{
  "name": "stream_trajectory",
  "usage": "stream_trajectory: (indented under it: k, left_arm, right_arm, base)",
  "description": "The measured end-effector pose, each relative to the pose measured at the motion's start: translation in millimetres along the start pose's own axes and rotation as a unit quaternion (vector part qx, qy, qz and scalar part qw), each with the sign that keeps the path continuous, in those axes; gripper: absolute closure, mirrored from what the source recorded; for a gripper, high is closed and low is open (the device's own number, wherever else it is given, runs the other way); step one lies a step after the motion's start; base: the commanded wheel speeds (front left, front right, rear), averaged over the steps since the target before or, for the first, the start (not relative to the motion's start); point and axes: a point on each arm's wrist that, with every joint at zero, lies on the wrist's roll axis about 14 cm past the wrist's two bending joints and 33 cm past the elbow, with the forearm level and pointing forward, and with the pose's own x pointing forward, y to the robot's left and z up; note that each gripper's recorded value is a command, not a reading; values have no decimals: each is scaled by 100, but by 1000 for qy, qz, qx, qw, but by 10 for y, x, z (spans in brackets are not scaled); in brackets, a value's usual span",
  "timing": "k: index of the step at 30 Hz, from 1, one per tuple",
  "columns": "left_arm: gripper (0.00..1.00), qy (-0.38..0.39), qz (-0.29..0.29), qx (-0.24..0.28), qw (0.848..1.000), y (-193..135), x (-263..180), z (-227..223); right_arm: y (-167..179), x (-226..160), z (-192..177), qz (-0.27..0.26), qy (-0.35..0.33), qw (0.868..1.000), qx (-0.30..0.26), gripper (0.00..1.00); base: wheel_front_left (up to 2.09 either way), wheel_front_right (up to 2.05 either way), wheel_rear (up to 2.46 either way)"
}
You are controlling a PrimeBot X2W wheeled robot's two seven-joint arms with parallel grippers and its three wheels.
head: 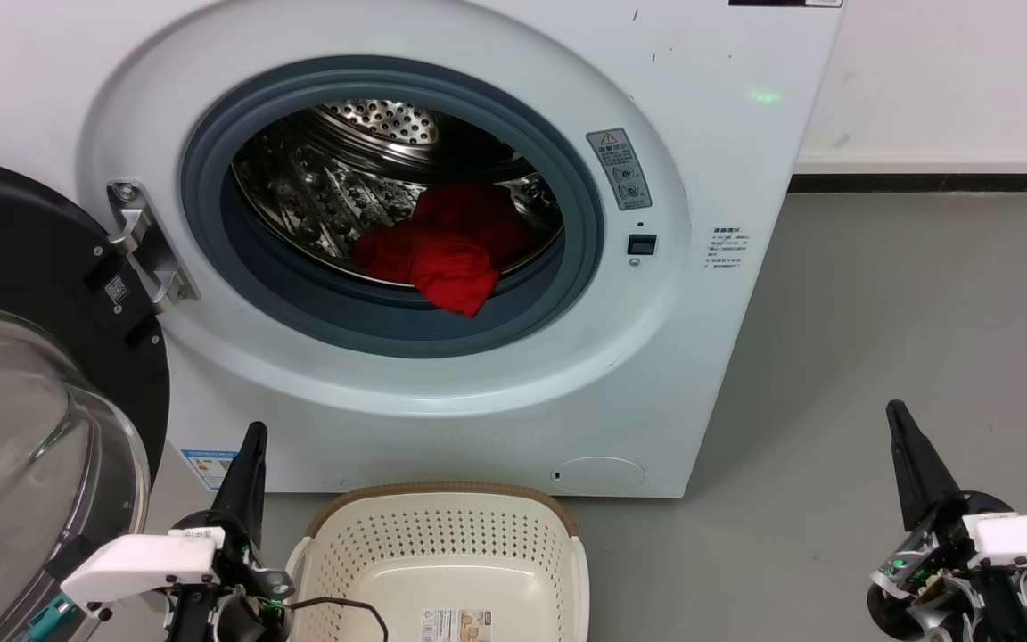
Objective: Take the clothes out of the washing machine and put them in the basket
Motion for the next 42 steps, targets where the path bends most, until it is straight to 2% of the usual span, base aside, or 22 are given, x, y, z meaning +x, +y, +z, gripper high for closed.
stream_trajectory:
  k: [4, 5, 9, 13, 20, 25, 34, 42]
  left_arm:
    - [100, 0, 0, 0, 1000, 0, 0, 0]
    - [0, 0, 1, 0, 1000, 3, -1, 0]
    - [0, 2, 22, 1, 1000, 143, -58, -30]
    - [0, 5, 20, 11, 1000, 131, -44, -90]
    - [0, 6, -5, 72, 997, -42, 26, -156]
    - [0, 7, -14, 123, 992, -103, 39, -192]
    - [0, 11, -37, 216, 976, -239, 80, -274]
    - [0, 11, -54, 293, 955, -326, 97, -340]
  right_arm:
    - [0, 0, 0, 0, 0, 1000, 0, 100]
    - [-2, -1, 0, 0, 0, 1000, 0, 0]
    - [-134, -68, 19, -20, -6, 1000, 1, 0]
    - [-100, -66, 31, -14, -12, 1000, -6, 0]
    - [-45, -81, 68, -8, -26, 998, -62, 0]
    - [41, -74, 62, 3, -28, 992, -125, 0]
    - [138, -91, 16, 17, -26, 968, -248, 0]
    - [212, -116, -5, 29, -29, 941, -337, 0]
  base:
    - [0, 0, 0]
    - [0, 0, 0]
    - [0, 0, 0]
    - [0, 0, 0]
    - [0, 0, 0]
    - [0, 0, 0]
    - [0, 0, 0]
    - [0, 0, 0]
